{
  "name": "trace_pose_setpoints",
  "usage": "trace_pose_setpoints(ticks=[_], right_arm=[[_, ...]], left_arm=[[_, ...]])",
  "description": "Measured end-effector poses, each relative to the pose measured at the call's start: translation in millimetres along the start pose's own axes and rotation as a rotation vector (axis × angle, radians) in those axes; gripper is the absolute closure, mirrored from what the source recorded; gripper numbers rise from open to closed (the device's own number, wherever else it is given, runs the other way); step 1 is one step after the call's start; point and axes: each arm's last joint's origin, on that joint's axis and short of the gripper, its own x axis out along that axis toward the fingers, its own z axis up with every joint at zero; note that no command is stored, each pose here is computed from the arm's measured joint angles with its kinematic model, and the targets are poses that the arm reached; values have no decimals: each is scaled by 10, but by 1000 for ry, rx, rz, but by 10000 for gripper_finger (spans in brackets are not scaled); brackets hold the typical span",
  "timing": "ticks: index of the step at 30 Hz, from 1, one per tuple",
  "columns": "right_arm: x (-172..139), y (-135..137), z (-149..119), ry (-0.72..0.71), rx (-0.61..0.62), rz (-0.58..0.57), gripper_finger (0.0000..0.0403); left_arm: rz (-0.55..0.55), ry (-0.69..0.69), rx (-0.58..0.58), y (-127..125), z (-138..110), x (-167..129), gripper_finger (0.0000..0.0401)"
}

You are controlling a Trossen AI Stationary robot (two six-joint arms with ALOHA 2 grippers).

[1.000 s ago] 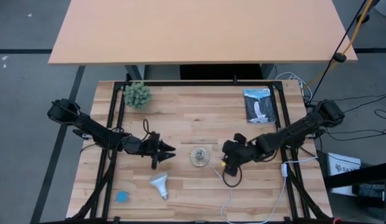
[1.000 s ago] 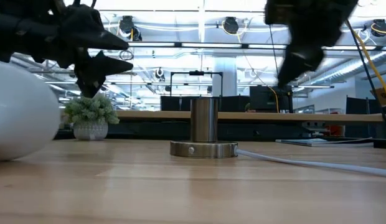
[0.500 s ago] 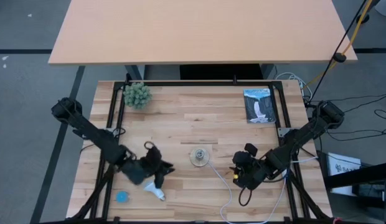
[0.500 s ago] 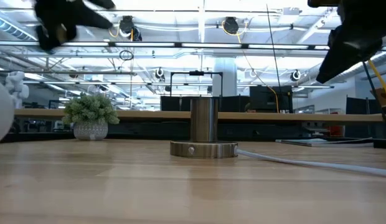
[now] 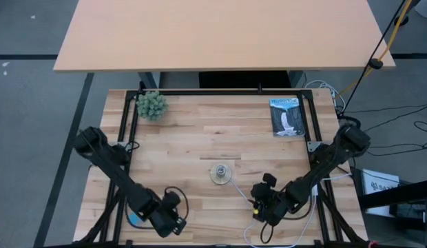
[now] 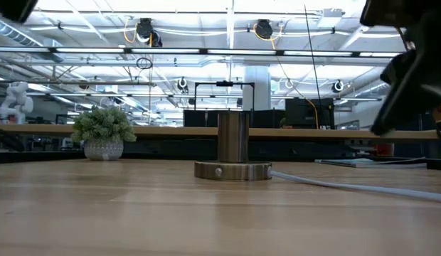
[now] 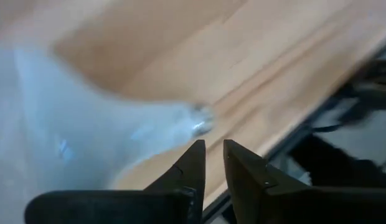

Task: Screw lightbulb
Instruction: Insert the white lightbulb into the desk lamp

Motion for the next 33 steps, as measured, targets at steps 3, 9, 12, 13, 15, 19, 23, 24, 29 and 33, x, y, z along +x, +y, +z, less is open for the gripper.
trace_pose_setpoints(ticks=[3,9,12,13,15,19,23,24,29,33], right_arm=[[109,59,-73,20,1,25,227],[255,112,-155,37,0,42,227],[282,117,-171,38,-4,40,227],[285,114,-175,40,-12,36,227],[285,114,-172,32,-25,34,227],[286,109,-164,3,-35,16,227],[289,101,-152,-21,-78,0,227],[289,100,-150,-28,-82,-5,227],[300,83,-126,-56,-102,-29,227],[329,55,-84,-58,-106,-41,227]], left_arm=[[89,75,-63,48,-29,118,344],[274,44,-87,218,38,93,344],[396,24,-41,328,129,74,344],[426,18,-23,351,163,61,344],[478,-18,17,392,234,36,344],[480,-153,124,384,387,30,344],[482,-345,258,362,525,3,344],[480,-371,282,356,542,-5,344],[404,-377,325,295,498,-41,344],[308,-424,185,271,412,-142,344]])
